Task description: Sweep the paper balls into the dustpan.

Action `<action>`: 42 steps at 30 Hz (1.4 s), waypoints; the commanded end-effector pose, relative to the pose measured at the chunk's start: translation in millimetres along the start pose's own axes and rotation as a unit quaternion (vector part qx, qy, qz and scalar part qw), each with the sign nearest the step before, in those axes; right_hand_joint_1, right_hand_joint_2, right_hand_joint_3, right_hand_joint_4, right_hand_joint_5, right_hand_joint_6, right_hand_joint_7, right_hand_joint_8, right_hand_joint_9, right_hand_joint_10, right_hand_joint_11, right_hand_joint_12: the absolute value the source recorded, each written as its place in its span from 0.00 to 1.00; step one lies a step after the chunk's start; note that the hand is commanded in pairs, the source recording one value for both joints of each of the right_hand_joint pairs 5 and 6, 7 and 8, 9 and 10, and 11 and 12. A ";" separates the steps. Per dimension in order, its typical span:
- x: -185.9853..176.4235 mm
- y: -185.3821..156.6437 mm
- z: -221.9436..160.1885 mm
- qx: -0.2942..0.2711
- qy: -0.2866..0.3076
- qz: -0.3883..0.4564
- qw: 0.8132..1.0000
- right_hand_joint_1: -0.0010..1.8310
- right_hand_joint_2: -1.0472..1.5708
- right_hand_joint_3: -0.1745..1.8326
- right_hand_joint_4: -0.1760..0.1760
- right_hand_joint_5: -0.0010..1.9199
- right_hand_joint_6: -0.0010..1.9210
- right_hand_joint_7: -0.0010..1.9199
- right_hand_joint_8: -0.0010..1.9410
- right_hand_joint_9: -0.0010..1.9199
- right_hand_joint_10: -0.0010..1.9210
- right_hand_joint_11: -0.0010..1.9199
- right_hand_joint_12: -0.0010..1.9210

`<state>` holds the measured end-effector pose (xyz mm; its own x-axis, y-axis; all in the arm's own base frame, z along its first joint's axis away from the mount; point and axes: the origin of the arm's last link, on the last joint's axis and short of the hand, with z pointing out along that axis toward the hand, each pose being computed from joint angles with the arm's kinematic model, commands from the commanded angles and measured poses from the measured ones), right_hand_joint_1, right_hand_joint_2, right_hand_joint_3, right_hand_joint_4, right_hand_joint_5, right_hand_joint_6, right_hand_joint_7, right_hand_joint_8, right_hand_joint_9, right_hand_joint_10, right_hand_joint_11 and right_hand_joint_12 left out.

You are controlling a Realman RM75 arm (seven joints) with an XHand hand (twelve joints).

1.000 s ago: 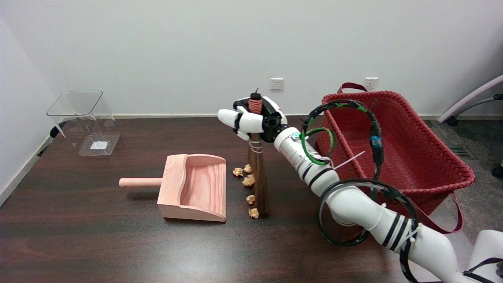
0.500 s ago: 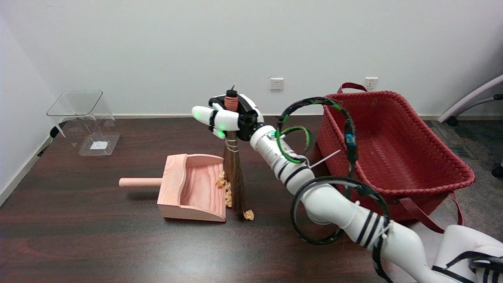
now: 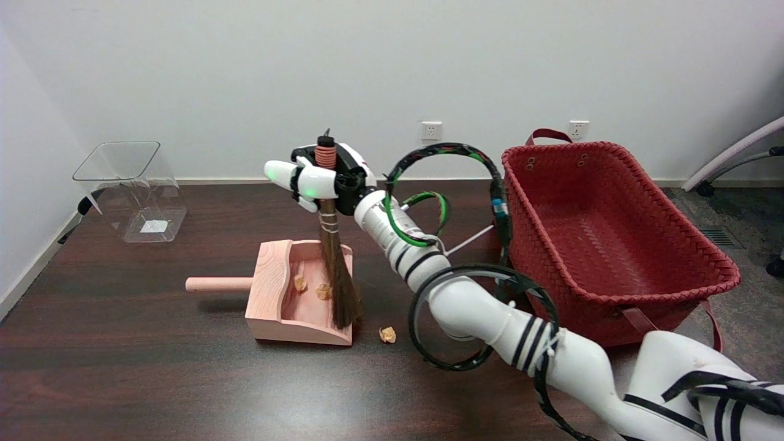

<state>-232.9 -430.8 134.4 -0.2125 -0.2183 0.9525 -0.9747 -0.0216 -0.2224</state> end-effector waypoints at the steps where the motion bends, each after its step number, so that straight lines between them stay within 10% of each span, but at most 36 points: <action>1: -37.5 -6.6 29.6 0.004 -0.024 0.018 1.000 0.64 0.87 0.28 0.50 1.00 1.00 1.00 0.99 1.00 1.00 1.00 1.00; 25: 23.2 -69.2 24.0 0.101 0.009 -0.299 0.949 0.64 0.89 0.26 0.50 1.00 1.00 1.00 0.99 1.00 1.00 1.00 1.00; 42: 149.7 -32.4 -71.9 0.031 0.180 -0.256 0.949 0.64 0.90 0.25 0.50 1.00 1.00 1.00 0.99 1.00 1.00 1.00 1.00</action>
<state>-192.4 -446.6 183.8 0.2610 -0.0806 0.9620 -0.9396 -0.2498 0.2340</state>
